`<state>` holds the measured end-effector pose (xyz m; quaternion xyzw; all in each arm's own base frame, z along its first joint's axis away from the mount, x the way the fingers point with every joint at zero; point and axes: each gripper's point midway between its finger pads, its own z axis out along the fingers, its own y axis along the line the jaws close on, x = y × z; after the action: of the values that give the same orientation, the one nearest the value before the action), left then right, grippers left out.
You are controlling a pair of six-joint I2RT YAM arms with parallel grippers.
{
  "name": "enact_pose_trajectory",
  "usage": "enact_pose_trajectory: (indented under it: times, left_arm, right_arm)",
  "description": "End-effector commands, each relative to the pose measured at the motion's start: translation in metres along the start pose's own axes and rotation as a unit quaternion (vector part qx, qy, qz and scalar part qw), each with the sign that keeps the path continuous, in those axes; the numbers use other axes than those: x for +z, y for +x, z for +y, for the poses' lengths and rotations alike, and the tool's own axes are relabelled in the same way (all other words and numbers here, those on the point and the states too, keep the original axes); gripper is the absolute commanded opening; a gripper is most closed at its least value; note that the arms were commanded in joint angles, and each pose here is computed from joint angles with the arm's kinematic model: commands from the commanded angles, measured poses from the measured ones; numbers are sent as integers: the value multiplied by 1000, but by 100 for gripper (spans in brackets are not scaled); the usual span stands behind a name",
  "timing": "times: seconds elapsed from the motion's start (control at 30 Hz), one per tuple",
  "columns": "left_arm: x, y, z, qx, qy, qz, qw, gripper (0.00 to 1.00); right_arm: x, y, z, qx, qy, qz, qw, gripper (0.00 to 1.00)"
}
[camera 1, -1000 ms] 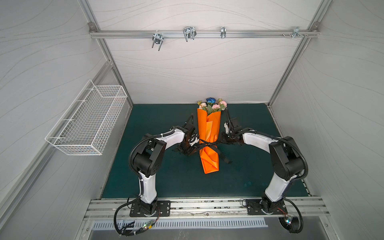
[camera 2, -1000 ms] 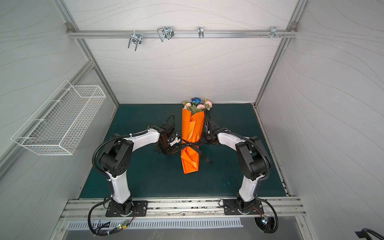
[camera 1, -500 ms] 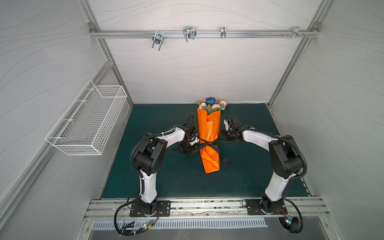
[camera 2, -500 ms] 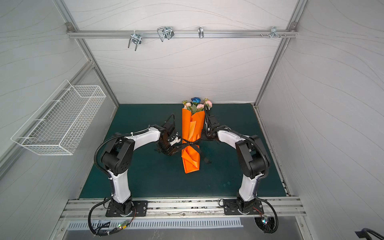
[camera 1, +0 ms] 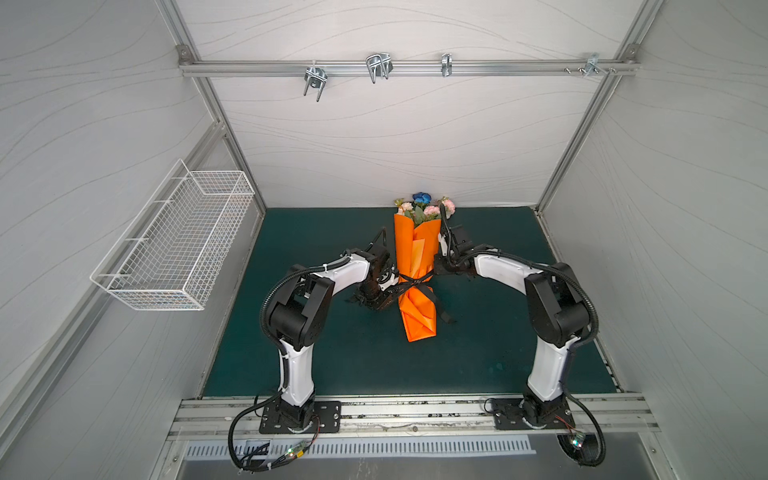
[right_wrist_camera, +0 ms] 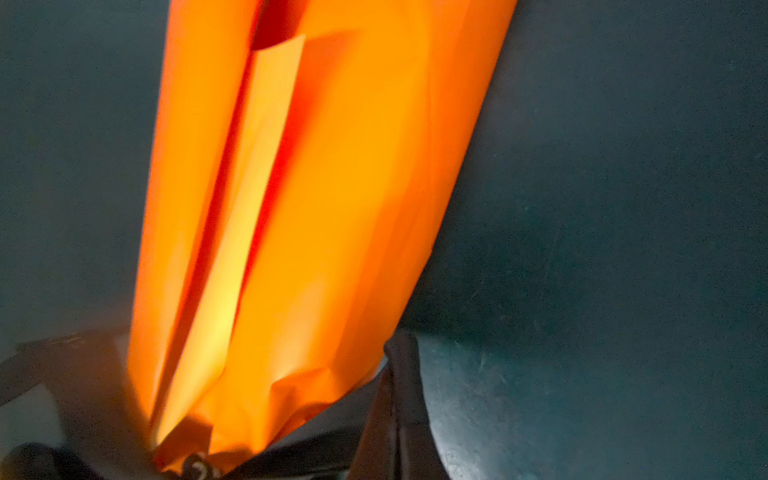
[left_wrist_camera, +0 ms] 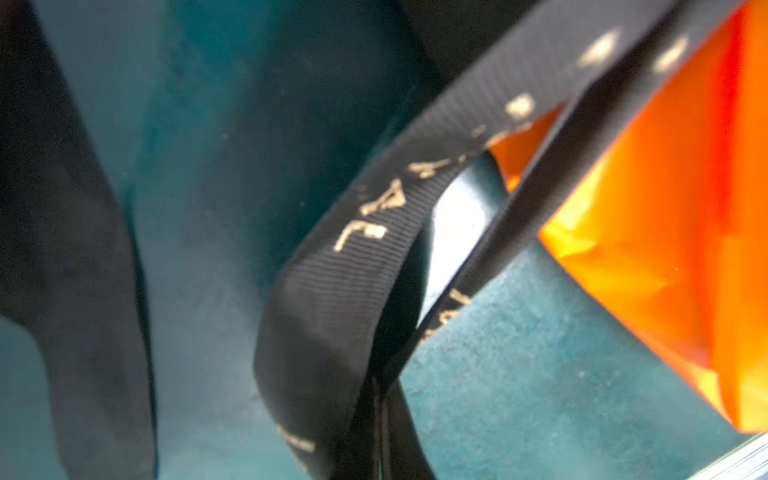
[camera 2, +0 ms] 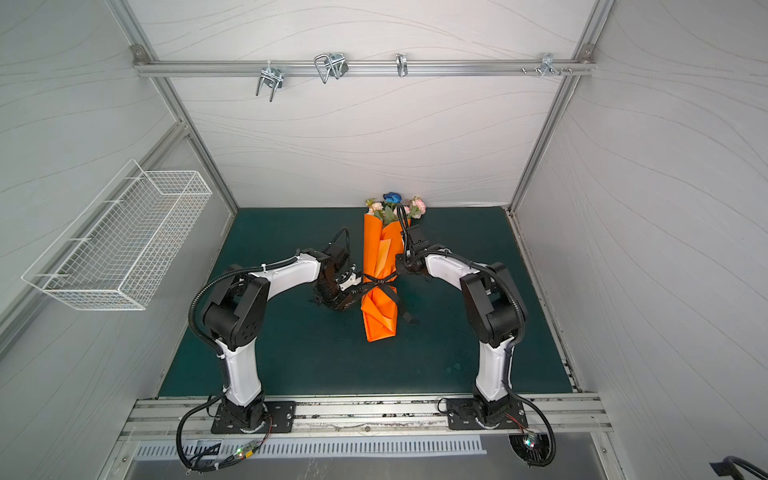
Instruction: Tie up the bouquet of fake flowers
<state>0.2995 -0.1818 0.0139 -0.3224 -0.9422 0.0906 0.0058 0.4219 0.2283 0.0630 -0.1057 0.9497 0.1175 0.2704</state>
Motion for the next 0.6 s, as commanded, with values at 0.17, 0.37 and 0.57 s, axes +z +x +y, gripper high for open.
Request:
enact_pose_trajectory:
  times: [0.17,0.37,0.57]
  left_arm:
    - [-6,11,-2,-10,17,21,1000,11]
    - [-63,-15,-24,-1,44,-83,996,62]
    - [-132,-8,-34,5,17,-170,985,99]
  right_arm:
    - [-22,-20,3,-21,-9,-38,999,0]
    - [-57,-20,22,-20,-38,-52,998,51]
    - [-111,-6,19,5,-50,-70,996,75]
